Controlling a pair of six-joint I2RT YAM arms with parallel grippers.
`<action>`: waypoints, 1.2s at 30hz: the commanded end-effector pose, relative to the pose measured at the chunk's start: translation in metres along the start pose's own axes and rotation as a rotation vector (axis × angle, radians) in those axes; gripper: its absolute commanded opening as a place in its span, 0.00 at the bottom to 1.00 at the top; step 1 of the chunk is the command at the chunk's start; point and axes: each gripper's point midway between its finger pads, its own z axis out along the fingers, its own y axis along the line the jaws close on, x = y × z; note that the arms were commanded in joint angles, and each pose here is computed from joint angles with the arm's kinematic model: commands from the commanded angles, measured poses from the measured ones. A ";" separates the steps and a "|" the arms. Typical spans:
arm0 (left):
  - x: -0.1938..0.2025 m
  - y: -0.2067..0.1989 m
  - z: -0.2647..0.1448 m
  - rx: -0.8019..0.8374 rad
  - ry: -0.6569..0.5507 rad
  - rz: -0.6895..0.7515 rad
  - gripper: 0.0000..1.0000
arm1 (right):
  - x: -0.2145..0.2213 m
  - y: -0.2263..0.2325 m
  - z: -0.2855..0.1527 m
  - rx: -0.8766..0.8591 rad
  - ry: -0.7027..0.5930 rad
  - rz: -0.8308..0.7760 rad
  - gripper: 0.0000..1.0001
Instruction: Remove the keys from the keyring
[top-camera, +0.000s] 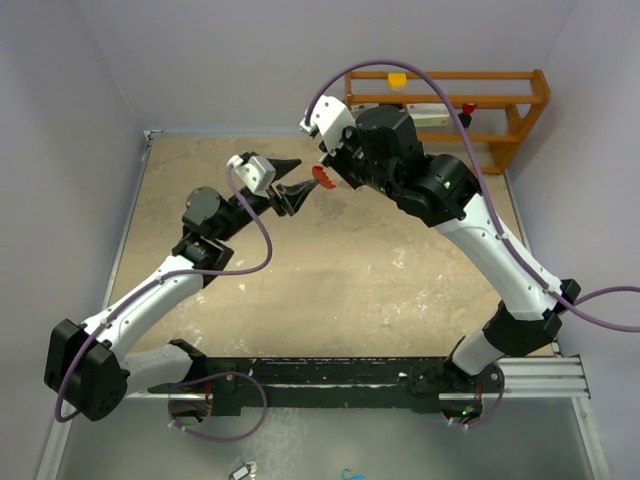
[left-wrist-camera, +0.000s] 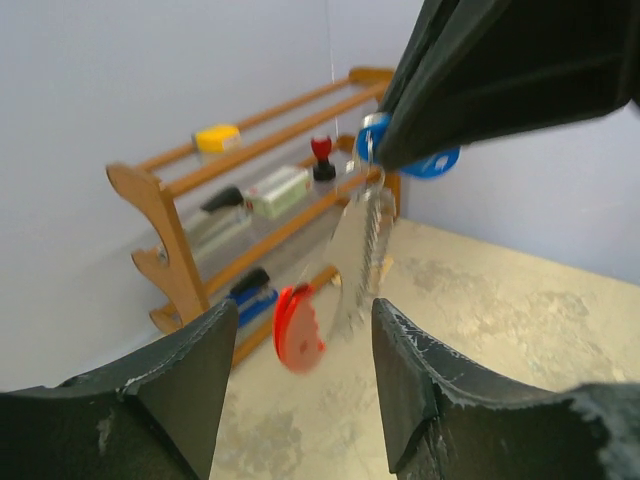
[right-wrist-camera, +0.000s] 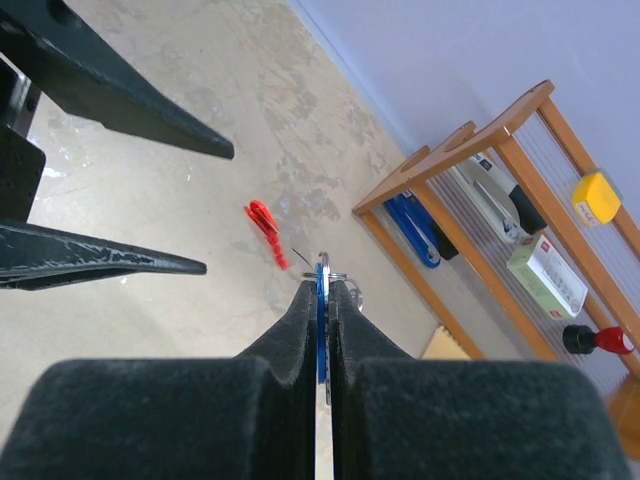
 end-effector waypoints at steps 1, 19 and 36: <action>-0.062 -0.004 0.004 0.027 -0.252 0.094 0.52 | -0.017 -0.011 -0.010 0.035 -0.076 0.007 0.00; -0.068 0.008 0.024 0.003 -0.344 0.120 0.52 | -0.019 -0.004 -0.011 0.003 -0.099 0.006 0.00; -0.067 -0.009 0.024 0.088 -0.407 0.071 0.41 | -0.022 -0.005 -0.018 -0.001 -0.129 0.019 0.00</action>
